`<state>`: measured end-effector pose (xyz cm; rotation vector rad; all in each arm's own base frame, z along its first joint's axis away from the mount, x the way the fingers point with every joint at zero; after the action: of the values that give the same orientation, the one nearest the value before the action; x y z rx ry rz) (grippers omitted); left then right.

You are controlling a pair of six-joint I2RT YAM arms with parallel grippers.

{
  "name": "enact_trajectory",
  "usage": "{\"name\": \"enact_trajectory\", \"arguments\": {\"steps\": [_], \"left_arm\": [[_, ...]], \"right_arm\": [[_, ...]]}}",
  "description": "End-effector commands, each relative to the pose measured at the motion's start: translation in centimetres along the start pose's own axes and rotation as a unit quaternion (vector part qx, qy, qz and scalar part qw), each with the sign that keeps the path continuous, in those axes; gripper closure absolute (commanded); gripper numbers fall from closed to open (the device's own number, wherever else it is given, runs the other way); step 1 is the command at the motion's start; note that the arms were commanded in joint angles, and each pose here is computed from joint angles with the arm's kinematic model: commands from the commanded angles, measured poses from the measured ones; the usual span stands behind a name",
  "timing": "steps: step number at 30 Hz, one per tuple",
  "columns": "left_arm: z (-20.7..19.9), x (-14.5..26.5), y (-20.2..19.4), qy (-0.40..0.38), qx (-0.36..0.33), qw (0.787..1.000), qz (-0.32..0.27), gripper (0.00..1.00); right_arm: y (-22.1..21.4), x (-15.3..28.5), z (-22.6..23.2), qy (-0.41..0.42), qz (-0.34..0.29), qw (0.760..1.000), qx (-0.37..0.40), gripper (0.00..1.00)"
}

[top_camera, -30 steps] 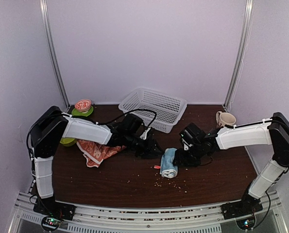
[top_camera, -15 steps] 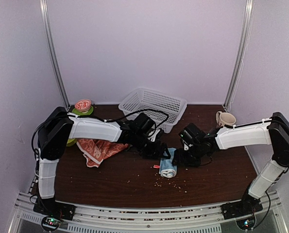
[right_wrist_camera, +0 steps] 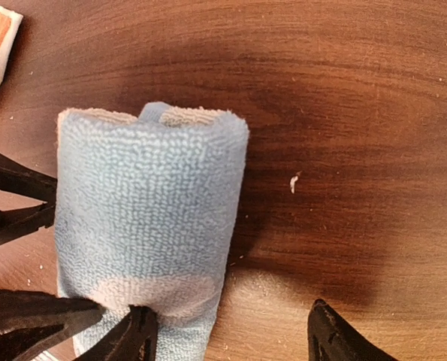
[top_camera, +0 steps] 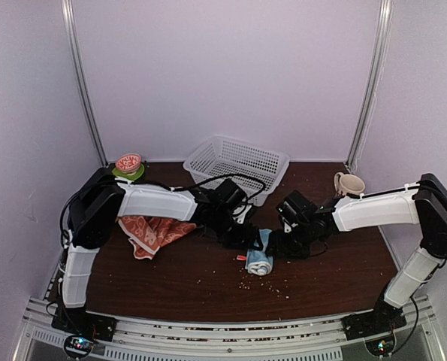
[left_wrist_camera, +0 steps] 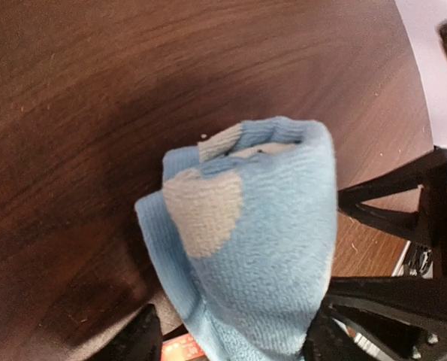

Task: Roll the towels
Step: Roll the towel at the center of the board.

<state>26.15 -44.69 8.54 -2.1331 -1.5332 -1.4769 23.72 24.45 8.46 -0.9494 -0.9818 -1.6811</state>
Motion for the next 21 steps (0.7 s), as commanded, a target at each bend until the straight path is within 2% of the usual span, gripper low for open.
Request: {"name": "enact_trajectory", "arguments": {"steps": [1, 4, 9, 13, 21], "left_arm": [[1.6, -1.6, -1.2, 0.017, 0.018, 0.999, 0.023, 0.43], [2.7, -1.9, -1.9, 0.015, 0.042, 0.999, 0.023, 0.49], [4.0, -2.0, -2.6, 0.013, 0.063, 0.998, 0.026, 0.52], [4.4, -1.7, -2.9, 0.007, 0.075, 0.997, 0.018, 0.53], [5.0, -1.2, -3.6, -0.013, 0.09, 0.996, 0.013, 0.6]], "right_arm": [[0.0, 0.8, 0.0, -0.011, -0.007, 1.0, 0.01, 0.31], [0.2, 1.7, 0.3, -0.002, -0.016, 1.0, 0.011, 0.31], [0.4, 2.6, 0.3, 0.016, -0.035, 0.999, 0.003, 0.31], [0.1, 2.3, 1.0, 0.062, -0.03, 0.998, -0.007, 0.31], [2.1, 1.4, 1.5, 0.083, -0.069, 0.994, -0.034, 0.33]]}}
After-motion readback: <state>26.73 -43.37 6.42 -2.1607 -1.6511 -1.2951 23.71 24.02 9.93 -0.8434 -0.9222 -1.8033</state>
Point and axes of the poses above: each gripper's point midway between its finger pads, its own x axis back along the fingers, its own z axis along the line the jaws close on, y = z × x, the point moved 5 cm from there along x, back along the fingers, and after that the axes turned 11 degrees about -x, right-handed, at the moved point
